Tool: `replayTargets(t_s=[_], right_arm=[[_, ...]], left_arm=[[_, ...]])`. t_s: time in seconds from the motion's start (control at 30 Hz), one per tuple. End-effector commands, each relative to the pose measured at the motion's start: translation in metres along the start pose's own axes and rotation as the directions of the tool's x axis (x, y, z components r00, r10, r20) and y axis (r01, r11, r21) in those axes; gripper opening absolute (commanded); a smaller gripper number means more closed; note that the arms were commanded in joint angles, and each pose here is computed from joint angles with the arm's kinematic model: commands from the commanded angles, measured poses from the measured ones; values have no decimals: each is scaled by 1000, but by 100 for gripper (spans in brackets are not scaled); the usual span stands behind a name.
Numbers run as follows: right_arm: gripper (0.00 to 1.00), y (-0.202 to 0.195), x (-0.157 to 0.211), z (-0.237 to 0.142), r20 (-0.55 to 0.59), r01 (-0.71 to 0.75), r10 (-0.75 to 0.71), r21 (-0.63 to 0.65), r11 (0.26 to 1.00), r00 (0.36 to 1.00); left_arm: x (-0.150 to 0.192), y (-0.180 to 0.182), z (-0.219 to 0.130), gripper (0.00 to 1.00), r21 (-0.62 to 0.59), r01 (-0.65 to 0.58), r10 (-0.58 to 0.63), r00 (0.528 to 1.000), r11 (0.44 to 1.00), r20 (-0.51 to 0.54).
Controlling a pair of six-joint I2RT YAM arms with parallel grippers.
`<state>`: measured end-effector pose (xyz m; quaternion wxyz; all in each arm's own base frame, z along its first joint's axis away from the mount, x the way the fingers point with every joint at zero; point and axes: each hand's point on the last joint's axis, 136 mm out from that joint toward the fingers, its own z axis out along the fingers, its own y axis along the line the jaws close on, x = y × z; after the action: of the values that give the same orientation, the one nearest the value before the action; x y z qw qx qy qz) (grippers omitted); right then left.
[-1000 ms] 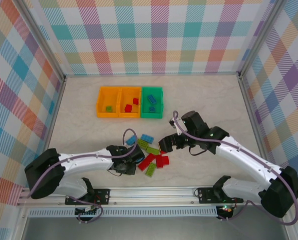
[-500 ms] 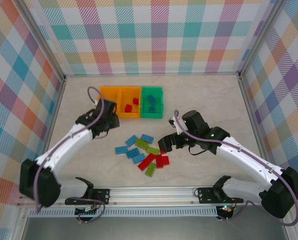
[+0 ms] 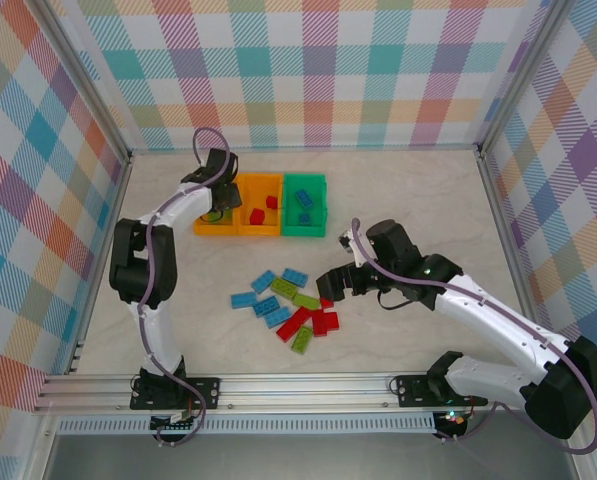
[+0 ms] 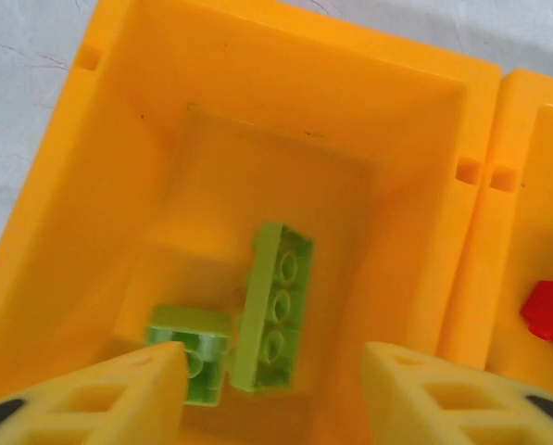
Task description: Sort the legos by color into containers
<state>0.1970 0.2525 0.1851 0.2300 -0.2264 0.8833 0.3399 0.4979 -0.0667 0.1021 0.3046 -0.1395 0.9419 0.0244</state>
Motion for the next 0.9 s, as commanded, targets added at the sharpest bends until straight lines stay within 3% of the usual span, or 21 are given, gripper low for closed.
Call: replayTargets(t_s=[0.0,0.13,0.23,0.33,0.43,0.53,0.6,0.7,0.77,0.87], right_arm=[[100,2,-9,-1,44,-4,4,-5,1000,999],[100,-7,-10,3,43,-5,3,39,999,999],[100,-19,-8,11,30,2,-5,91,996,1000],[100,-26,-7,22,-3,33,-33,130,991,999],[100,-29,-4,38,-48,87,-81,147,985,996],[99,-31,0,59,-107,135,-121,135,982,987],[97,-33,2,73,-153,158,-139,122,980,978],[88,-41,3,97,-211,188,-159,123,974,964],[81,-50,1,110,-244,220,-180,148,964,953],[67,-65,-4,128,-291,277,-215,193,941,932]], left_arm=[[-21,2,-17,57,14,12,-13,999,1000,49],[-22,2,-57,57,88,54,-61,995,995,74],[-15,-8,-115,57,197,57,-82,990,979,119],[8,-20,-183,60,286,-35,-21,982,958,188],[38,-25,-240,64,332,-214,125,955,919,271],[72,-21,-283,71,319,-452,337,872,833,356],[97,-17,-301,77,310,-590,461,792,746,399],[140,-10,-311,86,311,-772,631,633,554,447],[167,-6,-307,88,320,-840,695,542,439,472],[193,-9,-297,90,330,-883,699,467,334,541]])
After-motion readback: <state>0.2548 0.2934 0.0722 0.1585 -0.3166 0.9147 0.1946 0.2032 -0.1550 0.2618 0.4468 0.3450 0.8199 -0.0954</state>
